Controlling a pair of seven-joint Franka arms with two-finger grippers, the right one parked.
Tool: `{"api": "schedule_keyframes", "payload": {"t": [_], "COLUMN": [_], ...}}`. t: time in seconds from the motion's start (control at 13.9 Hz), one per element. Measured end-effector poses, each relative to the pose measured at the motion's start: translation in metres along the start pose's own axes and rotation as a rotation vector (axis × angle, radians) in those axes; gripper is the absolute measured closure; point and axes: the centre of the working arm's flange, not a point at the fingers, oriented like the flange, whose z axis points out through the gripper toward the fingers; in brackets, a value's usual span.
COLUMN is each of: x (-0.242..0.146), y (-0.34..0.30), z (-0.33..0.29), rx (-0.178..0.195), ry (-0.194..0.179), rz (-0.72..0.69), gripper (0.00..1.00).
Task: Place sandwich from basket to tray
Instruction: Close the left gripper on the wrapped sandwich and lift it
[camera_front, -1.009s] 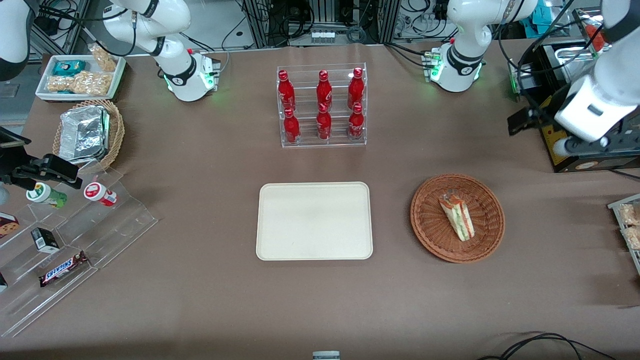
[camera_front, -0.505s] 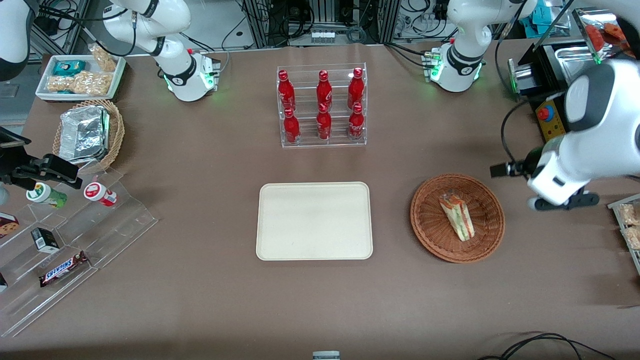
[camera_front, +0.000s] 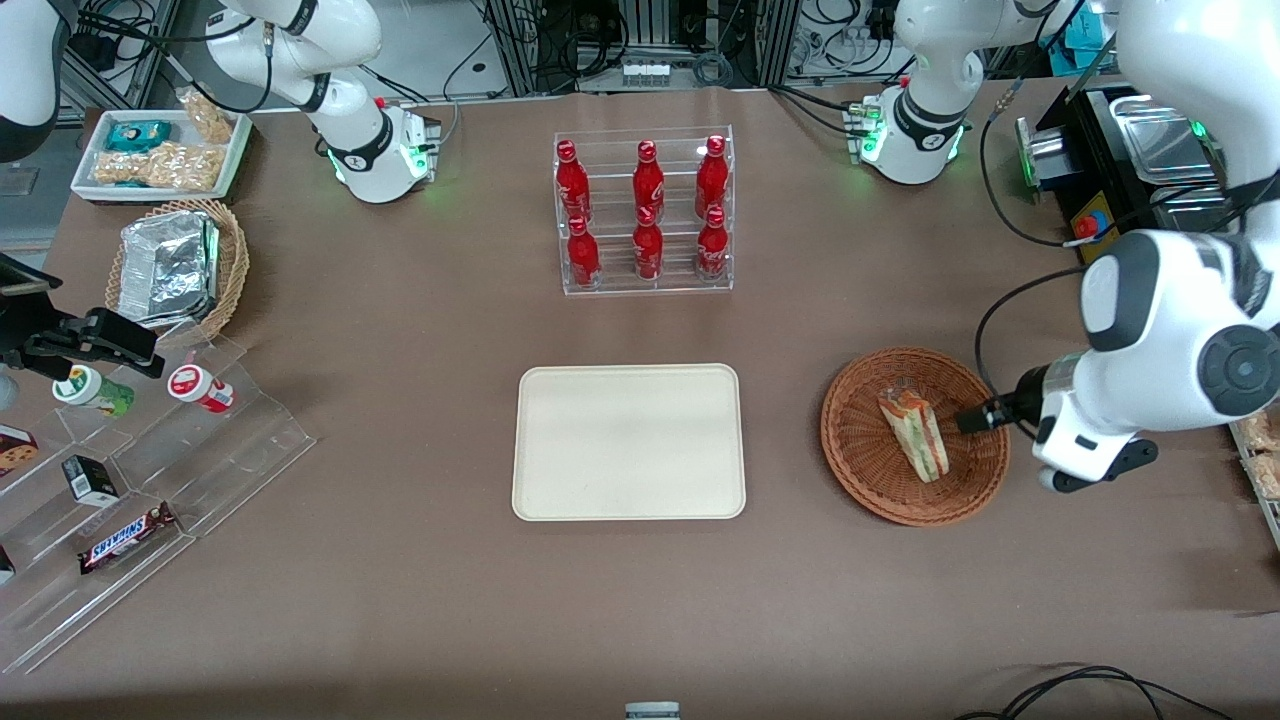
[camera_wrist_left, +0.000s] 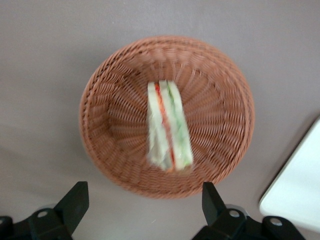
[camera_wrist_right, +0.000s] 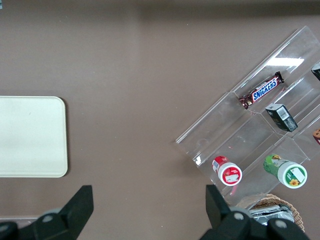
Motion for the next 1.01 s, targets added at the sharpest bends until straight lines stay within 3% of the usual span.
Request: {"api": "schedule_keyframes", "payload": {"t": [0.29, 0.79, 1.01], "x": [0.01, 0.015, 0.011], "y": [0.016, 0.015, 0.013], "z": [0.049, 0.111, 0.138], "rx": [-0.042, -0.019, -0.016], "ry": [0.052, -0.017, -0.028], "rz": [-0.045, -0.078, -0.08], "gripper": [0.0, 0.0, 0.0]}}
